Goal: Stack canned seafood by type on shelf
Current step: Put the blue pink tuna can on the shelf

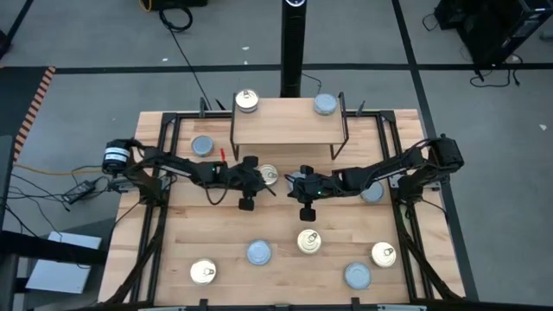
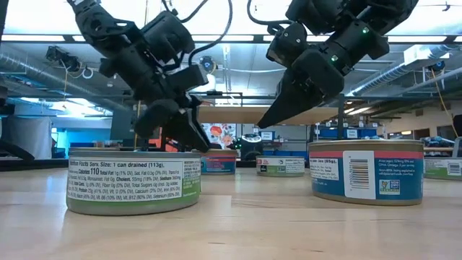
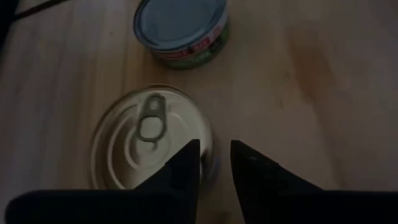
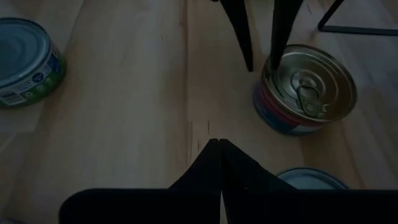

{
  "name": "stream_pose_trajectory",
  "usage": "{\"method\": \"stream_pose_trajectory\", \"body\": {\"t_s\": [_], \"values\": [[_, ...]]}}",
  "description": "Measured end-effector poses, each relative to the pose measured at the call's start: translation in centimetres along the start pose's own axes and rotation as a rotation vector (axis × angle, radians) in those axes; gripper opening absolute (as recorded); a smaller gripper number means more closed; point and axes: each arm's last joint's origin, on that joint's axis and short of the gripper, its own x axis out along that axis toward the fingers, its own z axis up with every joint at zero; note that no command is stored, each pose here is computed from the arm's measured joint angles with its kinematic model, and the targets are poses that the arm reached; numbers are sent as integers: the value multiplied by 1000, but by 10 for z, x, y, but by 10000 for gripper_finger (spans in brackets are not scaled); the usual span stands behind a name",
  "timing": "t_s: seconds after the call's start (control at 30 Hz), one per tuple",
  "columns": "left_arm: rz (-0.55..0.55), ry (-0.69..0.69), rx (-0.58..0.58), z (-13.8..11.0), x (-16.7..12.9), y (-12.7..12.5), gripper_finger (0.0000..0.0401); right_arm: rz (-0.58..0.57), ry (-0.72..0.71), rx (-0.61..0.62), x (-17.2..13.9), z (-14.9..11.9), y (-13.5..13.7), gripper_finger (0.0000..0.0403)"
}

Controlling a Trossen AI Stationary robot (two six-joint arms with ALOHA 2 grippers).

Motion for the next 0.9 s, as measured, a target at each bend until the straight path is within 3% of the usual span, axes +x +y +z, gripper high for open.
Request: {"method": "stream_pose_trajectory", "body": {"t_s": [0.6,0.9], "values": [[14,91,40,2,13,0,92,0,0,8,0,0,0,6],[10,104,84,1,12,-1,24,0,-1,8,0,0,0,6]]}}
